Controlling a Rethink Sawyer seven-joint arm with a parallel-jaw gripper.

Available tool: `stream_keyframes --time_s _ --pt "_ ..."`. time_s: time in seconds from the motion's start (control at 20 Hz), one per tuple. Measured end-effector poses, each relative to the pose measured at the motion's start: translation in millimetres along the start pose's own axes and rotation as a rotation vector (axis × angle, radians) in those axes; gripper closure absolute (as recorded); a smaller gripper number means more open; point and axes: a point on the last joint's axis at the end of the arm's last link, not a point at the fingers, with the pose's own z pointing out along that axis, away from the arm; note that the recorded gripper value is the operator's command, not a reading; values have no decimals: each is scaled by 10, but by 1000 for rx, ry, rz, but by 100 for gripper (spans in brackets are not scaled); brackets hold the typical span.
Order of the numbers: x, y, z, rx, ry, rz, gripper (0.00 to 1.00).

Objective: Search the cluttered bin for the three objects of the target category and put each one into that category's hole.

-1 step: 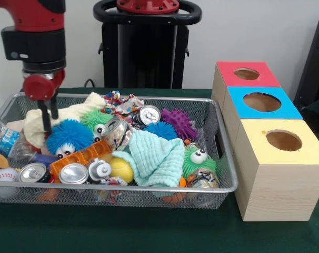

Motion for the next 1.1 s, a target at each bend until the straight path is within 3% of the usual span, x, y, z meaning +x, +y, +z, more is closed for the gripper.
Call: stream_keyframes --time_s 0.15,0.3,0.65,1.1 --pt "205 22 38 -34 -8 37 0" --pt "381 49 102 -54 -16 37 0" --pt "585 46 249 -53 -40 2 0" --pt "690 27 344 -44 -54 -38 0"
